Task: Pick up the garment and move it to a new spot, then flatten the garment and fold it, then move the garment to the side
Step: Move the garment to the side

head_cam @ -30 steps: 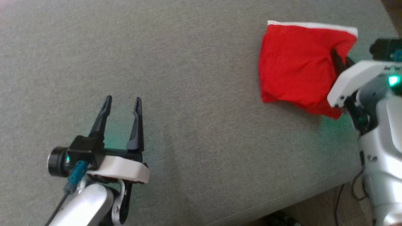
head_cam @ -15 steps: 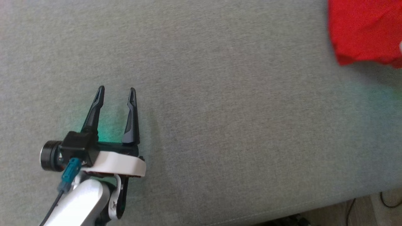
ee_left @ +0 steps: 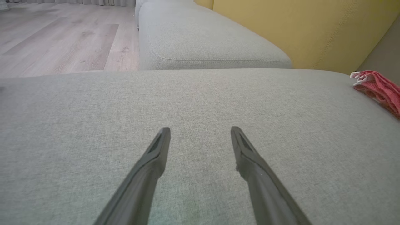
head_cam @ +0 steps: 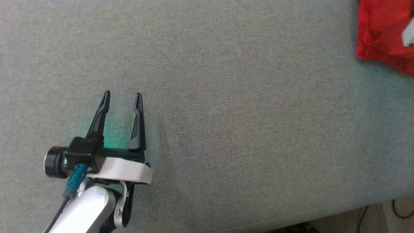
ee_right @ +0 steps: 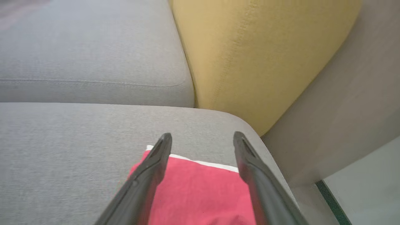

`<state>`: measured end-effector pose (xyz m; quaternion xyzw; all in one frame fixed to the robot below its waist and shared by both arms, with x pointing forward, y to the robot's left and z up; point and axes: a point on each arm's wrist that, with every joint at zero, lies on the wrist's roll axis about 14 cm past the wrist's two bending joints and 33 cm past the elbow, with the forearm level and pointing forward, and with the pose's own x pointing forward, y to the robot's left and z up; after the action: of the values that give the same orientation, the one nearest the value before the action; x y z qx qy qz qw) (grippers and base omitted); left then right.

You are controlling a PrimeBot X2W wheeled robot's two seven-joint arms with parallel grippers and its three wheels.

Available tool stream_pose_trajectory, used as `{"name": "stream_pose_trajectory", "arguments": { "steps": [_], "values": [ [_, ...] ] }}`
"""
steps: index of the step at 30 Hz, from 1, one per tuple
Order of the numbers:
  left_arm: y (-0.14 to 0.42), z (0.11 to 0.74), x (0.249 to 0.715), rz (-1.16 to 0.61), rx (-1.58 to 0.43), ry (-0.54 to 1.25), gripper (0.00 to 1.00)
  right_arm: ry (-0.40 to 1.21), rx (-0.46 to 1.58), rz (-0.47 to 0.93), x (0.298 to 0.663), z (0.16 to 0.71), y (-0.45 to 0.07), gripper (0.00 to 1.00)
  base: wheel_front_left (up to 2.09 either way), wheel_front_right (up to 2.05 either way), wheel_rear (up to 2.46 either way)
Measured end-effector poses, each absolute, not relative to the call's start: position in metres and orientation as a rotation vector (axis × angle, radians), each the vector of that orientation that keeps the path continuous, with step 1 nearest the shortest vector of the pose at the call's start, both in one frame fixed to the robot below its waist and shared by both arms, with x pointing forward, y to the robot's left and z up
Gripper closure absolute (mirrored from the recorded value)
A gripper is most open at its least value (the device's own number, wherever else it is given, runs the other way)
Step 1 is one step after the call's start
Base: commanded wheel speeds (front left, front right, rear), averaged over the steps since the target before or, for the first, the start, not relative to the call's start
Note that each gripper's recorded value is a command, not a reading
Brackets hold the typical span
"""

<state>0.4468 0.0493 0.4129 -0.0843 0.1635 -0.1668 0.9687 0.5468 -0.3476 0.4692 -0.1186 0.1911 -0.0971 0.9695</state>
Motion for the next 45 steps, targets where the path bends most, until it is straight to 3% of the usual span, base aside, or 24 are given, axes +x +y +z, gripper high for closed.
{"name": "stream_pose_trajectory", "arguments": {
  "steps": [13,20,26,36,45],
  "values": [
    [0.08,0.461,0.444,-0.233,-0.18,0.187,0.0,0.14,-0.209,0.002,0.541,0.529,-0.259,0.0,0.0,0.0,0.0],
    [0.118,0.466,0.412,-0.111,-0.188,0.184,0.0,0.059,-0.11,0.083,0.5,0.535,-0.208,0.0,0.0,0.0,0.0],
    [0.145,0.468,0.379,-0.025,-0.196,0.18,0.0,0.08,-0.002,0.117,0.45,0.511,-0.172,0.0,0.0,0.0,0.0],
    [0.162,0.458,0.327,0.035,-0.219,0.199,0.0,0.096,0.052,0.157,0.377,0.488,-0.148,0.0,0.0,0.0,0.0],
    [0.164,0.455,0.315,0.048,-0.238,0.203,0.0,0.109,0.089,0.2,0.347,0.482,-0.132,0.0,0.0,0.0,0.0]
  ]
}}
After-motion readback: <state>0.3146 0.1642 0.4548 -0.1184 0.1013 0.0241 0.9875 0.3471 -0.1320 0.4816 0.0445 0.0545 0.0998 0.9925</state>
